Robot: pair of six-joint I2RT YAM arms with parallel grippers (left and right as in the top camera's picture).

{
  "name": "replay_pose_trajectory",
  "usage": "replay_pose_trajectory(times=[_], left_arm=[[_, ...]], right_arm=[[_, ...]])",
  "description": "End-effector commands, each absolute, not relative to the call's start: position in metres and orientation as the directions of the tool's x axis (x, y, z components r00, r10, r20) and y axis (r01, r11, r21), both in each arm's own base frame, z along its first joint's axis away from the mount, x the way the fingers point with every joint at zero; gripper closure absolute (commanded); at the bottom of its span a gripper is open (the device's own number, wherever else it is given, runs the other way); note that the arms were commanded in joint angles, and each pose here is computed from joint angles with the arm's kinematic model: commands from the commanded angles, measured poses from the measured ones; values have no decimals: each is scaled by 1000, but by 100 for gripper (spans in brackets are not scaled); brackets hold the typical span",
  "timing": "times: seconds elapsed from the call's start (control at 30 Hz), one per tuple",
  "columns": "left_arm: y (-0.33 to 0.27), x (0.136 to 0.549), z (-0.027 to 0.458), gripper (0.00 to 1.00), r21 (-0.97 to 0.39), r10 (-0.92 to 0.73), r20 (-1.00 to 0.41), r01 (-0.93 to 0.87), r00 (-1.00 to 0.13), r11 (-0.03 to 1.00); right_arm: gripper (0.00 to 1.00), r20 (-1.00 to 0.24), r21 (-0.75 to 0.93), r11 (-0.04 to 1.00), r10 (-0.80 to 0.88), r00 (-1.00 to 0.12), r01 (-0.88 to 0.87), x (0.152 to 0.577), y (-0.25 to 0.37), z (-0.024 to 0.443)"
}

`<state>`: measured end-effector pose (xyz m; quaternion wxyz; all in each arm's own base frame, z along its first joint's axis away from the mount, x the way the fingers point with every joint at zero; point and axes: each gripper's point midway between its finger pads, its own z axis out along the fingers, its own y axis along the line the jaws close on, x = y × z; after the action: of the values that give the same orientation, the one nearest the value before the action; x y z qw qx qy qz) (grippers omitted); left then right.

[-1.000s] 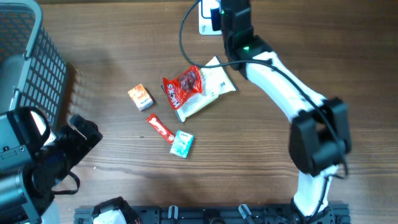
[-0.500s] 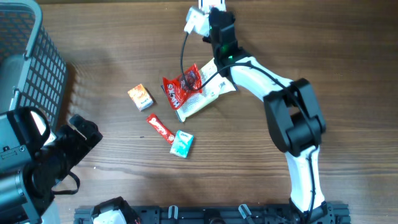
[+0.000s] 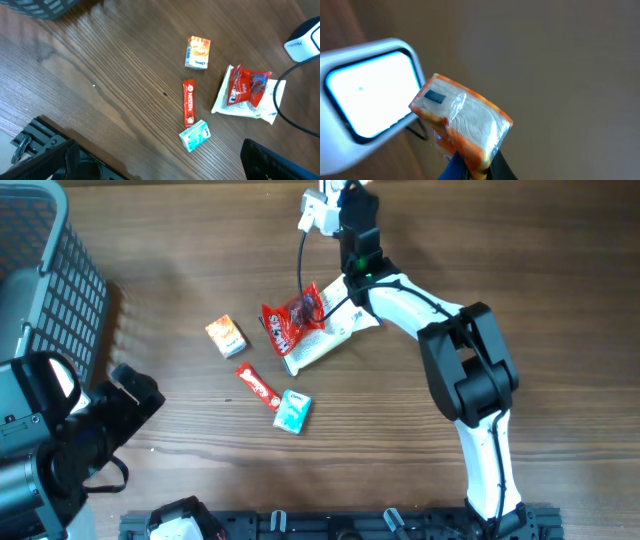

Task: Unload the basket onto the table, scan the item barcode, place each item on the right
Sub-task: 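Hold the orange pack in front of the white scanner, then carry the orange pack to the table's right edge and release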

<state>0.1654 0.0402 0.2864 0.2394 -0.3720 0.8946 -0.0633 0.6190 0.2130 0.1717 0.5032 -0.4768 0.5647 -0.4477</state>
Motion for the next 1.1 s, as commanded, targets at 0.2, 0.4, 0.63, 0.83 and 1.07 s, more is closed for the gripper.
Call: replay_pose_trajectory(times=[0.2,0.4,0.63,0.83,1.07], left_arm=[[43,165,286,0,-289,-708,-382,-651,-595,702],[43,165,286,0,-289,-708,-382,-651,-595,702],[43,165,286,0,-289,-708,-382,-651,-595,702],[43,165,286,0,-289,-708,-382,-651,-595,702],[43,165,286,0,-289,-708,-382,-651,-595,702]], right_arm=[[96,-259,-965,239,-802,-538,108,628,24,188],[96,-315,-921,362,-469,-825,146,586,-116,129],[96,-264,-861,493,-220,-939,127,528,-201,71],[95,-266,-842,508,-97,-959,182,500,-239,61],[0,-269,-841,507,-87,-959,190,498,-245,61]])
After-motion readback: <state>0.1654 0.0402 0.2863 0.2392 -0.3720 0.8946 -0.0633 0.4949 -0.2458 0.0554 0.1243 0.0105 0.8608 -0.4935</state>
